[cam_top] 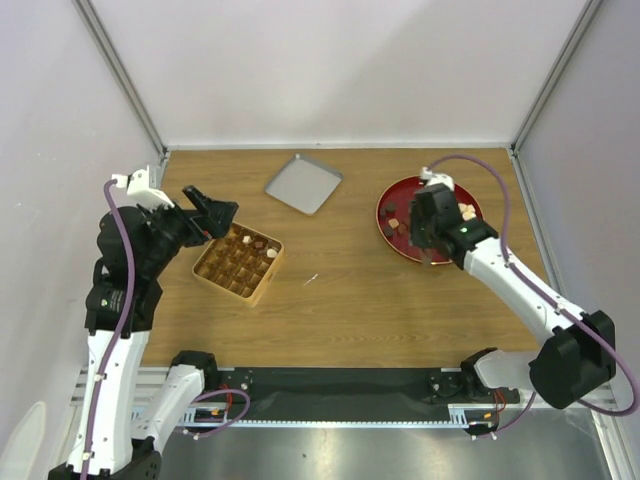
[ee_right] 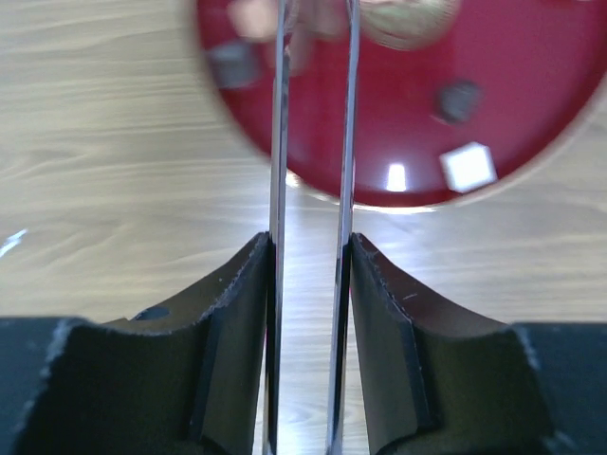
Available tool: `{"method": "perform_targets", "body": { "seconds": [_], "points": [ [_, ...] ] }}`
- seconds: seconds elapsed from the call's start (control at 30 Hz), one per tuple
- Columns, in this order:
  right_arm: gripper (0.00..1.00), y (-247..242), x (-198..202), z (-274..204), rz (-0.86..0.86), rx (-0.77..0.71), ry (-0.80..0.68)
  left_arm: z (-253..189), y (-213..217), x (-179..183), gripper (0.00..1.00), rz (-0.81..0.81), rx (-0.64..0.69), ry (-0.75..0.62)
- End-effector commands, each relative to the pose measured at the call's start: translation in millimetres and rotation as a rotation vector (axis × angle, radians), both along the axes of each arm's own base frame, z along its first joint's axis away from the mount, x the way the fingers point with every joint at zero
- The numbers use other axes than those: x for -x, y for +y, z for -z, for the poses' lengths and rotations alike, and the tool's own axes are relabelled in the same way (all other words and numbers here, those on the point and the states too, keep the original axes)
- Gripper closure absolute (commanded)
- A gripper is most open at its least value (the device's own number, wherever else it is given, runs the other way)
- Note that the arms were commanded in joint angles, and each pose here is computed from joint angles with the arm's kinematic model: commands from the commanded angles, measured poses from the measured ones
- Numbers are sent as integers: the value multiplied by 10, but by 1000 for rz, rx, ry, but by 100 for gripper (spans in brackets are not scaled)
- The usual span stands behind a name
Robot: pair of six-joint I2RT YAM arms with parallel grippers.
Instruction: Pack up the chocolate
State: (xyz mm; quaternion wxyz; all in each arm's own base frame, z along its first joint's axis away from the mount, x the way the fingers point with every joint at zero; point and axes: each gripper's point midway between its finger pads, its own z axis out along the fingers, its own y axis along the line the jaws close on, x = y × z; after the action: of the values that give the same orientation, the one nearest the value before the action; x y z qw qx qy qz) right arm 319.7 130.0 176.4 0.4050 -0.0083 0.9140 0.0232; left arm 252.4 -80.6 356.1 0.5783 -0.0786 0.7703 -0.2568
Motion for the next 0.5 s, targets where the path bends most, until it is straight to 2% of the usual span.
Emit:
{"method": "perform_targets", "body": {
  "seconds": [0.0,0.3,0.47],
  "points": [
    [58,-335,-44,44,46,-26,14,-90,-75,-34,0,31,36,-35],
    [57,-429,-392,325,25,-99,83,-54,-89,-74,0,37,36,-22],
    [57,-367,-473,272,11,-129,44,-80,-95,-95,0,41,32,-25]
  ]
}}
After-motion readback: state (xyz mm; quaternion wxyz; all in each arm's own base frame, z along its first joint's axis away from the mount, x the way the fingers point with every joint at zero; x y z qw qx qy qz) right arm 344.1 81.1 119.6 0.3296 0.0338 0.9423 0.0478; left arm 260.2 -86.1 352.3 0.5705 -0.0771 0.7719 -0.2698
